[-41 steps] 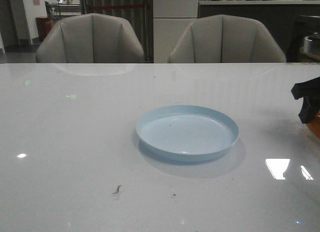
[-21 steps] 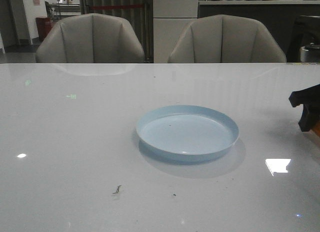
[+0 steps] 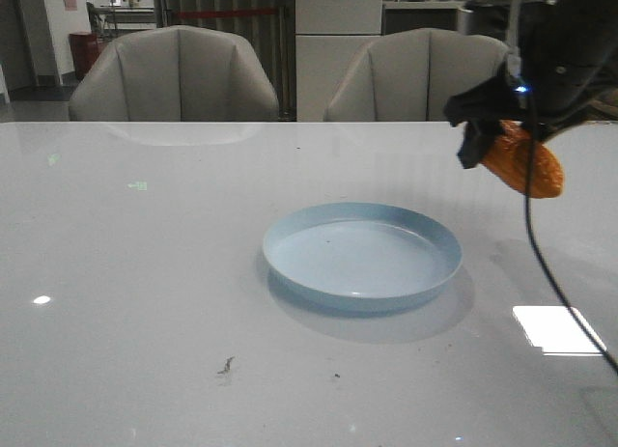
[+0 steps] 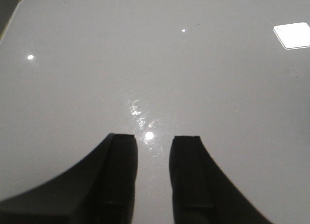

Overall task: Place corn on plate with both arms
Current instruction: 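Lift the corn cob with the right gripper and lower it onto the plate, then open the right gripper and raise it away from the corn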

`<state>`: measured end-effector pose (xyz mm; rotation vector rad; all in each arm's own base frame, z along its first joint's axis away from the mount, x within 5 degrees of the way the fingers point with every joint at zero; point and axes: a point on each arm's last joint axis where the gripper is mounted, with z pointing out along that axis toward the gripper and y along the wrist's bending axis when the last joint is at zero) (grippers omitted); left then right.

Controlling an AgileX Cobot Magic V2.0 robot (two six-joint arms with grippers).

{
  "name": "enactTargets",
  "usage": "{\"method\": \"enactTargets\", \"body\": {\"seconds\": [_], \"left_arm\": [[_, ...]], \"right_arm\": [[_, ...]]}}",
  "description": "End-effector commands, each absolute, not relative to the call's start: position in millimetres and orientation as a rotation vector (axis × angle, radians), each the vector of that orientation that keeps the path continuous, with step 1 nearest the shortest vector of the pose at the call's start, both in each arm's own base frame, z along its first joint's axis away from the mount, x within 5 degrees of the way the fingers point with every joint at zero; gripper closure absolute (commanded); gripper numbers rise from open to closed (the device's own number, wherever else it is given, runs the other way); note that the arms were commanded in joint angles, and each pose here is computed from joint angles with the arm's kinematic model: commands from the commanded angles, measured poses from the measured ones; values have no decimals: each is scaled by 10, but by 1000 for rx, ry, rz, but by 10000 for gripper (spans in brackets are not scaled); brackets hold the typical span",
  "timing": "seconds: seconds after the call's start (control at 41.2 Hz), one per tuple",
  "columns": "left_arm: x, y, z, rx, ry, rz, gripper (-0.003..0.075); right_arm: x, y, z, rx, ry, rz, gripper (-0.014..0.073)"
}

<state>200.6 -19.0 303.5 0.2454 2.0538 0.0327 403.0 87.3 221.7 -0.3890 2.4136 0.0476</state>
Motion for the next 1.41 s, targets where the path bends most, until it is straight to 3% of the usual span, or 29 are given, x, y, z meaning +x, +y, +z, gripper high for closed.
{"method": "enactTargets", "body": {"seconds": [0.0,0.146,0.34,0.437,0.606,0.849,1.019,1.164,1.286,1.383], "left_arm": [[2023,-194,3230,221,1929,25,449],[2023,-194,3230,221,1929,25,449],[2023,-194,3230,221,1929,25,449],[2023,-194,3230,221,1929,25,449],[2023,-195,3230,216,1930,20,449],[2023,-195,3230,216,1930,20,449],[2023,-195,3230,216,1930,20,449],[2023,-195,3230,216,1930,20,449],[2023,-195,3230,216,1930,20,449],[2023,-195,3230,216,1930,20,449]], "right_arm": [[3969,1186,2550,-483,2279,78,265],[3833,1645,2455,-619,2271,132,265],[3730,1983,2296,-723,2272,168,260],[3723,2022,2214,-741,2294,168,212],[3730,2026,2126,-750,2325,162,48],[3751,2037,2148,-739,2292,169,33],[3777,2023,2527,-692,2166,190,35],[3692,1956,3112,-655,2080,204,35],[3555,1698,3575,-584,2040,194,35],[3409,1345,3873,-394,2074,244,35]]}}
